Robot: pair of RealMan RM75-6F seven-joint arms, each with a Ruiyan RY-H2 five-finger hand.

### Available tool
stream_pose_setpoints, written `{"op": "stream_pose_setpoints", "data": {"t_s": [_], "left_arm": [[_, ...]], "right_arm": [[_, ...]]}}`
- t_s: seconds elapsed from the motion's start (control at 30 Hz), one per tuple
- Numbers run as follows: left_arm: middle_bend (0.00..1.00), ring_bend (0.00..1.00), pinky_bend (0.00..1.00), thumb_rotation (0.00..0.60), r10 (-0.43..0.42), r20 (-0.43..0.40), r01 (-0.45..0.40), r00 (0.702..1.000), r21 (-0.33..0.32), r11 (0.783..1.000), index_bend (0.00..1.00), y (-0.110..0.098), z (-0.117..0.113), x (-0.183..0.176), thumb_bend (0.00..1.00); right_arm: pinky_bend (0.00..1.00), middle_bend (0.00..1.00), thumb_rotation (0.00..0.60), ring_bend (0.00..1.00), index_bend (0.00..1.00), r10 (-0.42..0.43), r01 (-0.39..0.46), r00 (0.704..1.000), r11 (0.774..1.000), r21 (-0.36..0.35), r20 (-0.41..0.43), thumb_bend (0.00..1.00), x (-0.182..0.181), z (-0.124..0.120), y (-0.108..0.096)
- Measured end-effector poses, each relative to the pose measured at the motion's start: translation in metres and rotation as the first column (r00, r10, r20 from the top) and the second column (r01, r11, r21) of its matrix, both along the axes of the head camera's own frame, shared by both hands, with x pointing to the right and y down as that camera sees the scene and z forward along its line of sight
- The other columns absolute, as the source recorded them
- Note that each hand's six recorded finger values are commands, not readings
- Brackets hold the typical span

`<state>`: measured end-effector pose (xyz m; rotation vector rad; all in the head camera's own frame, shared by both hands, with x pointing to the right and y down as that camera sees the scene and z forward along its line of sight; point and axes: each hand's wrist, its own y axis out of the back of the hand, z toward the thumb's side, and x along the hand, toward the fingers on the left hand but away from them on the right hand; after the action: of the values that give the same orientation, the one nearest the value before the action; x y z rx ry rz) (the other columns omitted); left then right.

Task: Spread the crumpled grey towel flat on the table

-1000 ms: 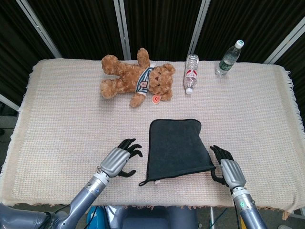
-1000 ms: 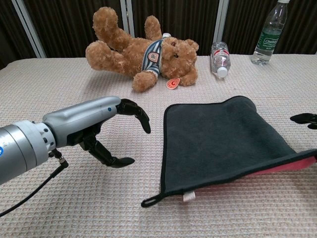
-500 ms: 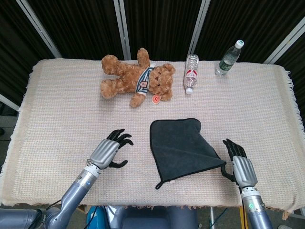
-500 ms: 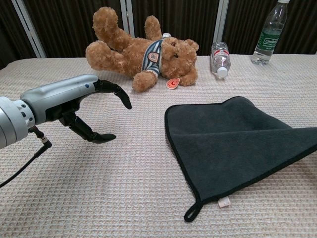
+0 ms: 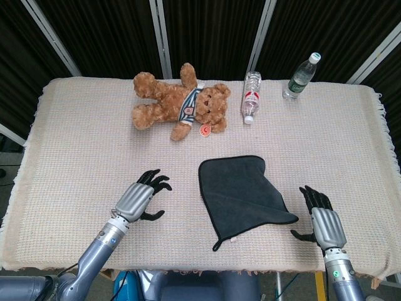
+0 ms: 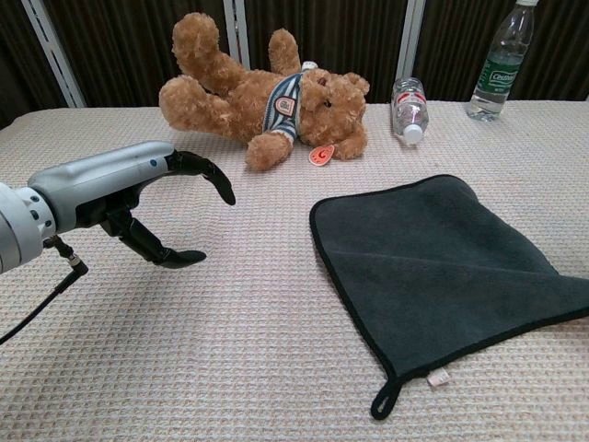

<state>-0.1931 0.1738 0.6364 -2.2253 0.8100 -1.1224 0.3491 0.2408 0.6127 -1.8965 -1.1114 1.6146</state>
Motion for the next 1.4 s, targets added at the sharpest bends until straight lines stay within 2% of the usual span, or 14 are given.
{"op": "stream_pose_setpoints", "data": {"t_s": [0.2,0.4,0.63,0.8,1.1,1.4], "left_arm": [[0.15,0.0,0.0,0.6,0.013,0.003,-0.013,1.0,0.011,1.0,0.29,0.002,-0.004,0.001,0.3],[0.16,0.0,0.0,0.6,0.036,0.016,-0.036,0.999,0.013,0.999,0.3,0.007,-0.005,0.002,0.24],[0.18,0.0,0.0,0.6,0.109,0.046,-0.11,0.993,0.039,0.993,0.42,0.015,-0.004,0.015,0.21],[0.2,0.0,0.0,0.6,0.168,0.065,-0.173,0.984,0.066,0.983,0.45,0.022,0.0,0.032,0.21],[0.23,0.01,0.01,0.6,0.257,0.072,-0.264,0.964,0.119,0.957,0.48,0.037,0.015,0.077,0.2],[0.23,0.01,0.01,0.6,0.317,0.074,-0.325,0.946,0.155,0.933,0.44,0.05,0.031,0.128,0.16]], "right_arm": [[0.0,0.0,0.6,0.0,0.0,-0.026,0.026,0.998,1.0,0.007,-0.054,0.13,0.003,-0.001,-0.003],[0.0,0.0,0.6,0.0,0.0,-0.044,0.049,0.989,0.998,0.032,-0.14,0.12,0.008,-0.008,-0.005],[0.0,0.0,0.6,0.0,0.0,-0.022,0.032,0.99,0.997,0.073,-0.138,0.12,0.007,-0.016,-0.009],[0.0,0.0,0.6,0.0,0.0,-0.007,0.018,0.992,0.996,0.091,-0.123,0.12,0.008,-0.02,-0.01],[0.0,0.0,0.6,0.0,0.0,0.012,-0.002,0.993,0.996,0.089,-0.114,0.12,0.012,-0.019,-0.013],[0.0,0.0,0.6,0.0,0.0,0.045,-0.036,0.993,0.996,0.087,-0.112,0.12,0.021,-0.018,-0.016]]}}
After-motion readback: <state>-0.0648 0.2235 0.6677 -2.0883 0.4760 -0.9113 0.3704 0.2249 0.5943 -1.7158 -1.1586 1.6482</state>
